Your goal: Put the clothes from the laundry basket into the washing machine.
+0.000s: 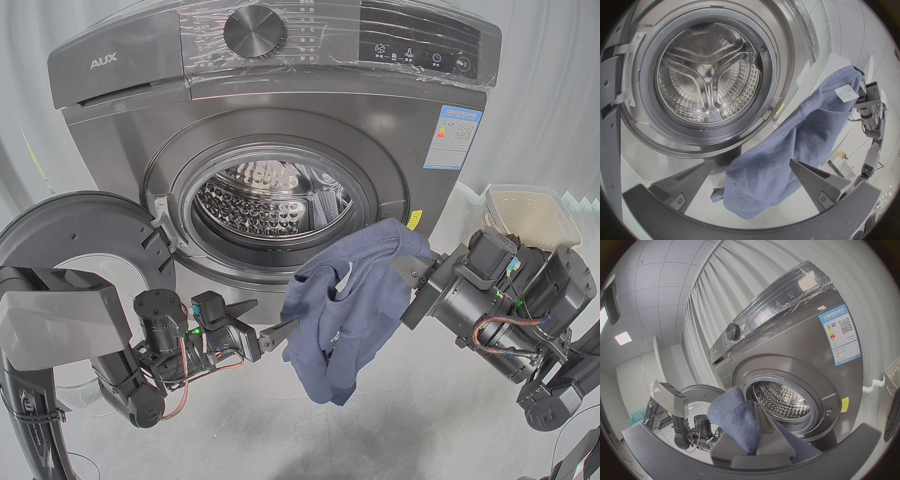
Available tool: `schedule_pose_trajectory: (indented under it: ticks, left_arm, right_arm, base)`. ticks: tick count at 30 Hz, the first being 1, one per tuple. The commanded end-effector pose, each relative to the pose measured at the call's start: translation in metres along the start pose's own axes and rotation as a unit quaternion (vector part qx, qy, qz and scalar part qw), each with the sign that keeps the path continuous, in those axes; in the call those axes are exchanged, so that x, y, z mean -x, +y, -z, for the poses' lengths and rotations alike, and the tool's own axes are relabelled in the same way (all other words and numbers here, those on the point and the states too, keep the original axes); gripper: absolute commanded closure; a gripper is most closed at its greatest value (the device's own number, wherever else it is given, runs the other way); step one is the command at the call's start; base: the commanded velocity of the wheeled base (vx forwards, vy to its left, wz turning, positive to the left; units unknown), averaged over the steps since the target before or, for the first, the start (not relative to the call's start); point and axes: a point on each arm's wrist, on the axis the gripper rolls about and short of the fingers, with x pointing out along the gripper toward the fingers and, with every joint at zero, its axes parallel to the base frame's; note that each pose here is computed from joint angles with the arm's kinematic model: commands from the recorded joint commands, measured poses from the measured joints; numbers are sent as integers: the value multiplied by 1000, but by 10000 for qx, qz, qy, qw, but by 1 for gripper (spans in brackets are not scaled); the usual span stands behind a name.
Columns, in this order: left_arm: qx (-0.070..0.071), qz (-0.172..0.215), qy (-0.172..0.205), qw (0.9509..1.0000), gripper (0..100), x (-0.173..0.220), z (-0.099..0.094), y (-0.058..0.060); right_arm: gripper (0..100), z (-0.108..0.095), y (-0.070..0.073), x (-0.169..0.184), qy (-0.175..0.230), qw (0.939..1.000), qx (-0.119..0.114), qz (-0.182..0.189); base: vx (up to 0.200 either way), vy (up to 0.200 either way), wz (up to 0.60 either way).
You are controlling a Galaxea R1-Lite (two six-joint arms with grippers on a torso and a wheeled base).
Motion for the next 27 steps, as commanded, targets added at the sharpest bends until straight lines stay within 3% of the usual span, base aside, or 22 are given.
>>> schedule_pose_trajectory:
  ticks: [1, 4, 8, 15, 23, 27]
  left_arm:
    - [-2, -12, 14, 10000, 0, -7, 5, 4]
    - [-24, 17, 28, 10000, 0, -11, 8, 5]
    - [-207, 50, -25, 9998, 0, -23, 11, 8]
    - [-296, 121, -233, 9992, 0, -43, 11, 14]
    - [-498, 456, -261, 9974, 0, -55, 15, 15]
    - [-526, 628, -230, 9964, 0, -55, 16, 14]
  right_arm:
    - [100, 1, 1, 0, 4, 10000, -10, -31]
    - [100, 1, 2, -1, 13, 10000, -13, -37]
    - [100, 4, 1, -1, 59, 10000, -14, -38]
    - [100, 5, 2, -1, 75, 10000, -24, -43]
    - [100, 8, 1, -2, 121, 9999, -23, -36]
    - [100, 11, 1, -3, 161, 9999, -34, -44]
  base:
    - [0, 0, 0]
    - [0, 0, 0]
    - [0, 0, 0]
    - [0, 0, 0]
    - [0, 0, 0]
    - [0, 0, 0]
